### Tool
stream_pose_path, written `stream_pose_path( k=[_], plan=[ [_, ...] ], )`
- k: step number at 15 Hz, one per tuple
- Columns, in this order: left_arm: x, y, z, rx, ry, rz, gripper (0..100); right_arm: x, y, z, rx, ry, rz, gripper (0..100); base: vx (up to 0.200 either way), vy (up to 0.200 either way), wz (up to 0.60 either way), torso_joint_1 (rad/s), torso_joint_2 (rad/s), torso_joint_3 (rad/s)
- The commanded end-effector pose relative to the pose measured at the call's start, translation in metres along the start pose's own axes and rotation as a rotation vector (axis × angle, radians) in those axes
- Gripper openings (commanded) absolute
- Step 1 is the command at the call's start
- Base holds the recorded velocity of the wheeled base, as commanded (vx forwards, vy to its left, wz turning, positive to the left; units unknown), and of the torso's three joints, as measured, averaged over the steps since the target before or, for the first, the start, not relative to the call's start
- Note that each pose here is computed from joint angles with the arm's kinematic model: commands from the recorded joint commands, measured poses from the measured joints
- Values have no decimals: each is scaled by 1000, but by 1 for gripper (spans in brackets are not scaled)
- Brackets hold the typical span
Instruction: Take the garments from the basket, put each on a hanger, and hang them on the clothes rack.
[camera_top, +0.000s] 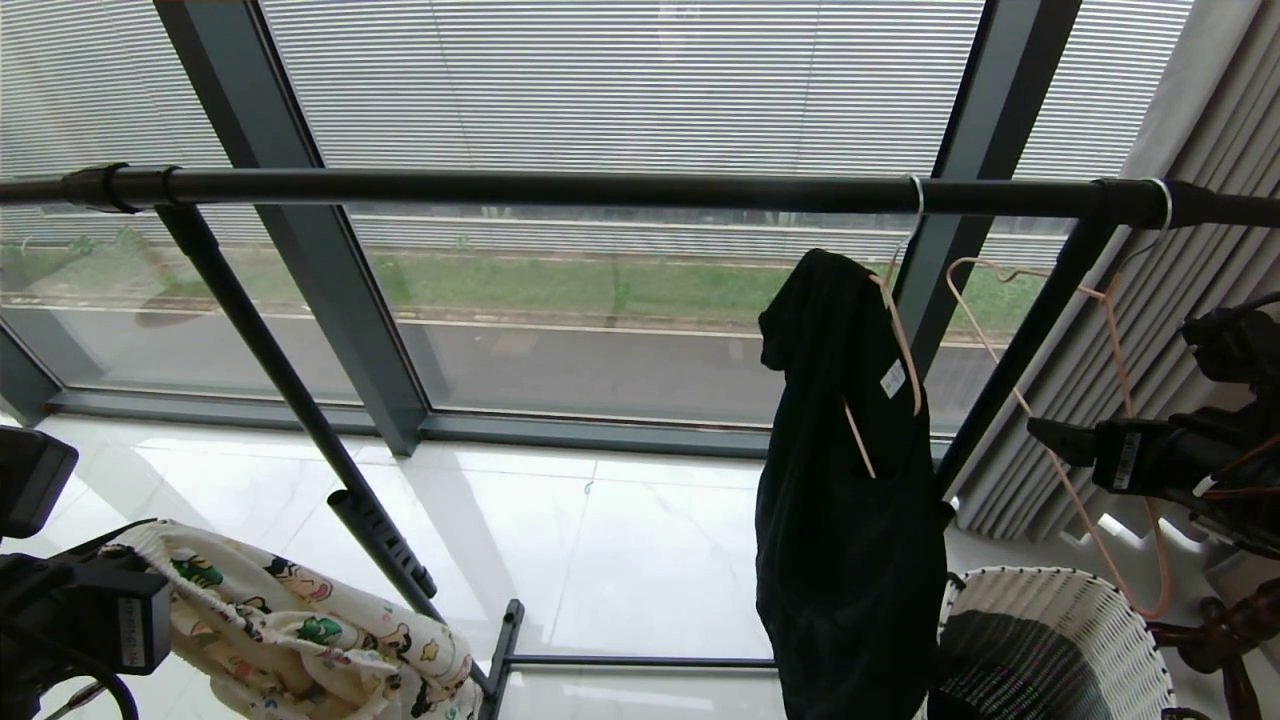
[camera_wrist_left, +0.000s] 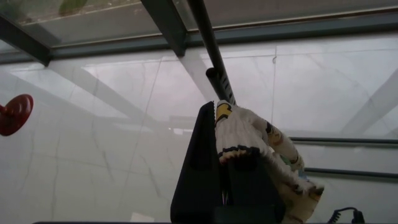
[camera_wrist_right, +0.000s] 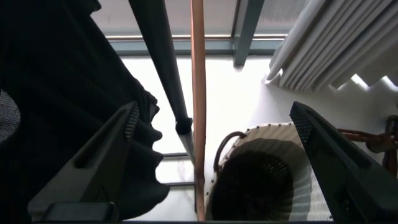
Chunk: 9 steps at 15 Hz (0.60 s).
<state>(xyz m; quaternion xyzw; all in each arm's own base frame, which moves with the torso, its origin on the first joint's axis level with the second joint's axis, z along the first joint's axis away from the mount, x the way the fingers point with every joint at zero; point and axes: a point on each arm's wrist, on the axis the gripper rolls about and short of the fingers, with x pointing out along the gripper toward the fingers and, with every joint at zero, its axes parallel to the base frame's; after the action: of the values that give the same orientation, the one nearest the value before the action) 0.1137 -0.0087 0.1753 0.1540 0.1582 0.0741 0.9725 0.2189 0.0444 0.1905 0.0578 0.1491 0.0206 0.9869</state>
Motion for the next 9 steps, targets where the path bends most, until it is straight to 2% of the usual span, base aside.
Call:
stream_pose_path(
  k=[1, 4, 5, 9],
  plan=[
    [-1, 0, -1, -1, -1, 1, 0, 4, 0, -1, 0, 0, 0, 100, 0, 0, 0, 0, 0, 0],
    [-3, 0, -4, 0, -3, 2, 0, 7, 1, 0, 2, -9, 3, 100, 0, 0, 0, 0, 0, 0],
    [-4, 0, -4, 0, -4, 2, 0, 8, 1, 0, 2, -12, 4, 0, 0, 0, 0, 0, 0, 0],
    [-4, 0, -4, 0, -4, 2, 0, 8, 1, 1, 2, -20, 5, 0, 0, 0, 0, 0, 0, 0]
  ],
)
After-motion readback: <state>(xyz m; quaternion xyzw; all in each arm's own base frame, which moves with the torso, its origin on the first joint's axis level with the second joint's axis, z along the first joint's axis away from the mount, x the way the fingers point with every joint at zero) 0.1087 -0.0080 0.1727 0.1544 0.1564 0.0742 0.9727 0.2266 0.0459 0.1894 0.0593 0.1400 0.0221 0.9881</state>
